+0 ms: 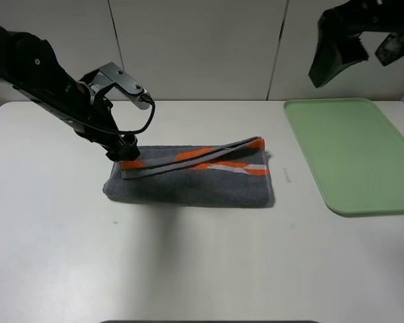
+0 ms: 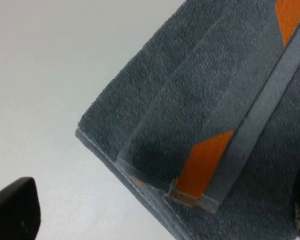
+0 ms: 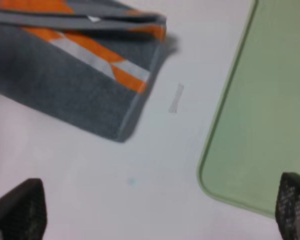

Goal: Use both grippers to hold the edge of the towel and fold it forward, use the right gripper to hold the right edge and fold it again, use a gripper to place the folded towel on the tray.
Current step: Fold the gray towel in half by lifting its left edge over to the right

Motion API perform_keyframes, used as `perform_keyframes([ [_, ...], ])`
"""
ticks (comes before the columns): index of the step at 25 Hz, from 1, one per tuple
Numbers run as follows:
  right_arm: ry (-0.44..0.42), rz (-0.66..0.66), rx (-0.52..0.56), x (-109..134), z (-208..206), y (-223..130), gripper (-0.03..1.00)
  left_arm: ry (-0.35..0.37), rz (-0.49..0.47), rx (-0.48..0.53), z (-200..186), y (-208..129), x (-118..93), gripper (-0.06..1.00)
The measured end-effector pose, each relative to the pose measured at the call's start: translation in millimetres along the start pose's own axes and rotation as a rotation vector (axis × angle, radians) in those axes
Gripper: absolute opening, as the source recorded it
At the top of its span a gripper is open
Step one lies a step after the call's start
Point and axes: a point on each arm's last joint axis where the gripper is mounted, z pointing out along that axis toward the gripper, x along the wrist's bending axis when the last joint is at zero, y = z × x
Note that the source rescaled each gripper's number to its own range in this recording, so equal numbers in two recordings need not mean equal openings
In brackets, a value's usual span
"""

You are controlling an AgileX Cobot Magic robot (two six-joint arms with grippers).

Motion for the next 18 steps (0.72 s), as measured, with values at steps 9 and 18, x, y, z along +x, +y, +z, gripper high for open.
perform_keyframes([
  [9,0.005,0.009,-0.051,-13,-34,-98,1.0,0.0,0.0,0.0,0,0,0,1.0],
  [18,0.023,0.024,-0.242,-26,-57,-198,1.0,0.002,0.003,-0.002,0,0,0,1.0],
])
